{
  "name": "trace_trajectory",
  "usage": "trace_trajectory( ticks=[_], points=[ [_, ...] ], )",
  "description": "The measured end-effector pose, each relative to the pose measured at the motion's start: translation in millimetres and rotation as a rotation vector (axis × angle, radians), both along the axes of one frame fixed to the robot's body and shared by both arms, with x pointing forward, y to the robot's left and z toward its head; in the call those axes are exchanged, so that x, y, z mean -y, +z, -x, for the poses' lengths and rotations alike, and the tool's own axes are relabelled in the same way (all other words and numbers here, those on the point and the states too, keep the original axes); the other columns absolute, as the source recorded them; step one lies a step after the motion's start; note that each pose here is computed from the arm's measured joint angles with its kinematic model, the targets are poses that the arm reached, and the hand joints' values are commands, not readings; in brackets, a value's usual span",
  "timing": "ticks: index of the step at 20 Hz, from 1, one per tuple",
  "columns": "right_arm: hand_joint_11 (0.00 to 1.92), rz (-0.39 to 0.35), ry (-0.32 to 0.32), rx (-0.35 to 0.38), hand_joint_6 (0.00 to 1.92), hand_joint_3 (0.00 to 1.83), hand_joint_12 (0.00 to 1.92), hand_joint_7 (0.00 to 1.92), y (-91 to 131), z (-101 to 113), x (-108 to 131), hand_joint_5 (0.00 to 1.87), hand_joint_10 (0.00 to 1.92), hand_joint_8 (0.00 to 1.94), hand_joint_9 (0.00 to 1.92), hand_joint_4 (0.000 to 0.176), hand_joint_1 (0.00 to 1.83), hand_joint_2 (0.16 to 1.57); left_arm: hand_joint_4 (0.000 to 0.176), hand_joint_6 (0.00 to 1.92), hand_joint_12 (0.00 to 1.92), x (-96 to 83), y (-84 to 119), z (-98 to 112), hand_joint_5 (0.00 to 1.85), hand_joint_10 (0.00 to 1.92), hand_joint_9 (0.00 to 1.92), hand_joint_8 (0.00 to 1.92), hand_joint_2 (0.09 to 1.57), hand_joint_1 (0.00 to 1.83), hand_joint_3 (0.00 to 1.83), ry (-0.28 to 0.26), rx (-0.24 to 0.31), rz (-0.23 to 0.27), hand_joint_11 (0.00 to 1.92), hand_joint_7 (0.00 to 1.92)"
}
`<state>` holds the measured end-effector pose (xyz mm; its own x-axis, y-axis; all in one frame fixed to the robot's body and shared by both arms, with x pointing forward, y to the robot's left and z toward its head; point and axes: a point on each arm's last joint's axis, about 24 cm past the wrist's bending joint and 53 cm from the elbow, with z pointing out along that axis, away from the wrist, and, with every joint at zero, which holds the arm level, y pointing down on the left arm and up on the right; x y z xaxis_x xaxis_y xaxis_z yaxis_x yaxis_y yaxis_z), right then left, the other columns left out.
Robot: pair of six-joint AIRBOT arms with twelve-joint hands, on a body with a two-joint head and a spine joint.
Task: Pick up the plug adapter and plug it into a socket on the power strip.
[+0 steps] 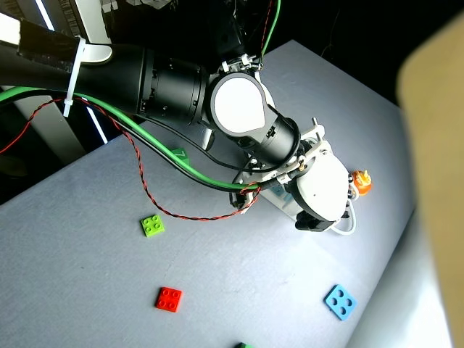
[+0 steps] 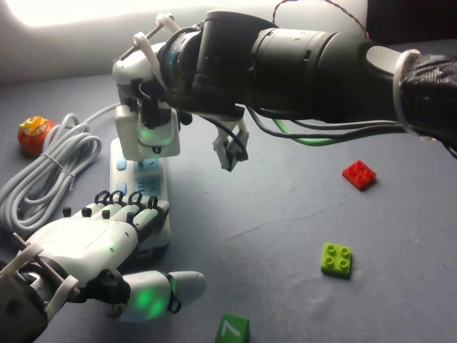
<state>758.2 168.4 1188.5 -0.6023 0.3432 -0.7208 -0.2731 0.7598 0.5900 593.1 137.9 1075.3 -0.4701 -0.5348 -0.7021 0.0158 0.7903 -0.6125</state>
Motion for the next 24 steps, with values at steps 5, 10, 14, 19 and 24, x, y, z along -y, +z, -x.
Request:
trace_trajectory(
  ticks=[5,10,14,19,24],
  points=[
    [0.91,0.003,-0.007,-0.005,1.06,0.0,0.9,1.02,-0.8,-0.4,1.8,0.9,0.96,0.87,1.05,0.0,1.38,1.09,0.0,0.01,0.01,1.0,0.2,0.1,0.07,0.01,0.03,0.01,1.13,0.0,0.0,-0.002,-0.001,0.002,0.02,0.04],
    [0.93,0.037,-0.003,0.006,1.05,0.0,0.87,1.05,-1.0,3.1,-1.9,0.94,0.11,0.88,1.23,0.016,1.22,1.11,0.0,0.0,0.0,1.0,0.1,0.1,0.05,0.0,0.0,0.0,1.13,0.0,0.0,-0.003,-0.001,0.002,0.0,0.01],
    [0.89,0.073,-0.006,0.05,1.07,0.0,0.9,1.01,4.8,7.4,-7.7,0.9,0.96,0.88,1.04,0.0,1.37,1.1,0.0,0.01,0.0,0.2,0.0,-0.9,0.06,0.01,0.02,0.01,1.13,0.0,0.0,-0.001,0.0,0.0,0.0,0.03],
    [0.91,0.071,-0.011,0.046,1.03,0.0,0.92,1.04,5.5,11.0,-12.2,0.92,0.95,0.84,1.06,0.0,1.38,1.08,0.0,0.01,0.0,0.0,0.0,-1.1,0.06,0.01,0.01,0.01,1.13,0.0,0.0,-0.001,0.0,0.0,0.0,0.03],
    [0.91,0.066,-0.015,0.038,1.02,0.0,0.93,1.03,3.2,11.9,-13.2,0.92,0.96,0.84,1.06,0.0,1.38,1.08,0.0,0.0,0.0,-0.6,0.1,-1.7,0.07,0.0,0.02,0.0,1.12,0.0,0.0,0.0,0.001,-0.001,0.0,0.04]
  ],
)
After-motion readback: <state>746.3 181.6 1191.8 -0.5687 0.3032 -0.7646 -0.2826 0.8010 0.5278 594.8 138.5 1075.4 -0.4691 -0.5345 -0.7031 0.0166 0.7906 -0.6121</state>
